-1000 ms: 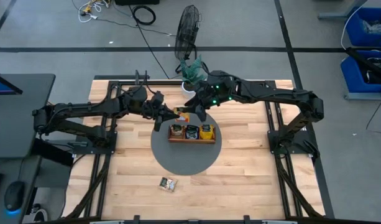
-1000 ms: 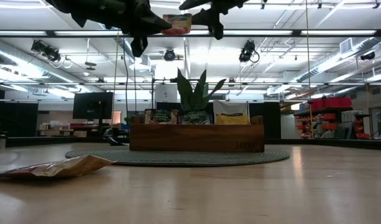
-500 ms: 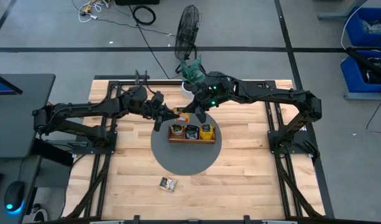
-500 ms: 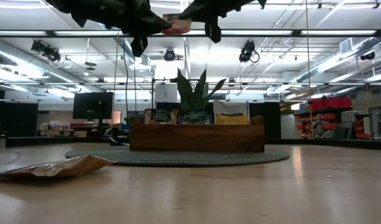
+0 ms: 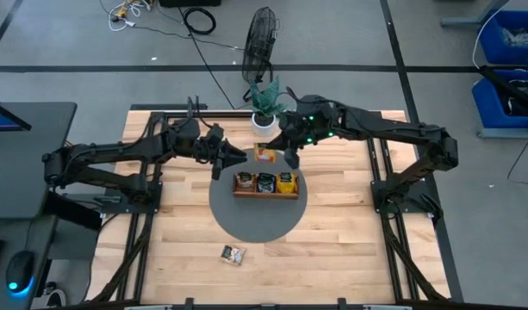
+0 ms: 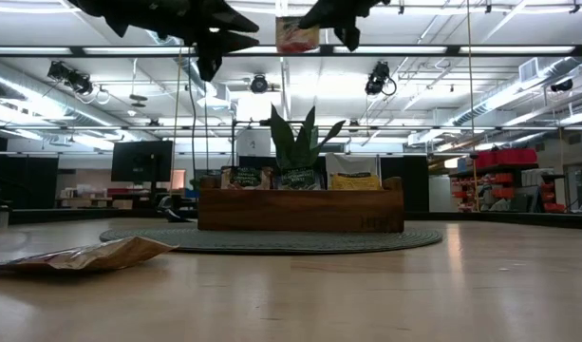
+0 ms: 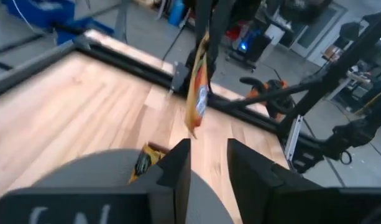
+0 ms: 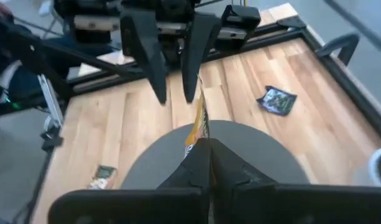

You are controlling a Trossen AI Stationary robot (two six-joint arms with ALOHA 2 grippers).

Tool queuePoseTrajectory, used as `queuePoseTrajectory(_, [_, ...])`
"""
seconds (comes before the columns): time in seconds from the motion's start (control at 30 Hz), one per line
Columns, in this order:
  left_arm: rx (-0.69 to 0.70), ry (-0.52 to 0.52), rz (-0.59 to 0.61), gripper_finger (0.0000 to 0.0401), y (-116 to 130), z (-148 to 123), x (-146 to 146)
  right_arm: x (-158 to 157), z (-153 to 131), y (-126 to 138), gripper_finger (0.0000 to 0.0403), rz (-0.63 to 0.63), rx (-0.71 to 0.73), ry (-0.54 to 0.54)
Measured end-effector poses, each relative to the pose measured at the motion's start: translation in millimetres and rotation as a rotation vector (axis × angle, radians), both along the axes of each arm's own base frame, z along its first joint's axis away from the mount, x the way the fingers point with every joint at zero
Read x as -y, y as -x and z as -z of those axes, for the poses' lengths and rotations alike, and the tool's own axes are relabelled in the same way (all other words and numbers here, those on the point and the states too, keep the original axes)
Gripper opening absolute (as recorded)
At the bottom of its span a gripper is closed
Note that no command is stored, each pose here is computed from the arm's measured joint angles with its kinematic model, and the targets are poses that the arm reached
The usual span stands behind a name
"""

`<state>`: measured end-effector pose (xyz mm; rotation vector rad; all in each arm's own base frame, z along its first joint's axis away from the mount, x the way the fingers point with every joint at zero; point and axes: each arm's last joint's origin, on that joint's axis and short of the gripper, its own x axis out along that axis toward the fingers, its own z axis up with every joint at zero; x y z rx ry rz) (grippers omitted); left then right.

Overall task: Pick & Place Tea
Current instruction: Put the yellow tea bag into the right section of the wooden organizer

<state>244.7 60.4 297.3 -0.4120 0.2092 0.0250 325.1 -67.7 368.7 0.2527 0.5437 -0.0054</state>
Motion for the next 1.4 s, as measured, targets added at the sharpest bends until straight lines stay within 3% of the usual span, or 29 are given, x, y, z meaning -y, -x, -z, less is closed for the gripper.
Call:
queuePoseTrajectory(0.23, [0.095,-0.036,-0.076,0.0118,20.9,-21.3,-6.0,-9.8,2.7,22.0,0.0001,-0.03,0.036,0.057])
queuePoseTrajectory(0.57, [0.175,-0.065,-0.17,0.0117,48.4,-40.1,-17.7,-29.1,55.8,62.6,0.0,-0.015,0.053,0.125])
queuePoseTrajectory(0.73, [0.184,-0.04,-0.212,0.0117,56.1,-42.9,-23.1,-40.3,92.8,67.9,0.0,-0.052,-0.023,0.165])
queuePoseTrajectory(0.87, [0.185,-0.012,-0.236,0.0117,58.8,-43.1,-26.4,-49.5,117.6,69.0,0.0,-0.12,-0.019,0.276])
queuePoseTrajectory(1.0, [0.187,0.005,-0.248,0.0117,59.7,-43.1,-28.5,-54.0,140.9,73.7,0.0,-0.135,-0.009,0.308])
queuePoseTrajectory(1.23, [0.19,0.026,-0.269,0.0117,61.3,-43.1,-31.8,-53.7,165.9,80.2,0.0,-0.102,0.011,0.395])
queuePoseTrajectory(1.4, [0.191,0.038,-0.278,0.0117,61.9,-43.0,-33.2,-53.9,179.8,76.8,0.0,-0.123,-0.007,0.39])
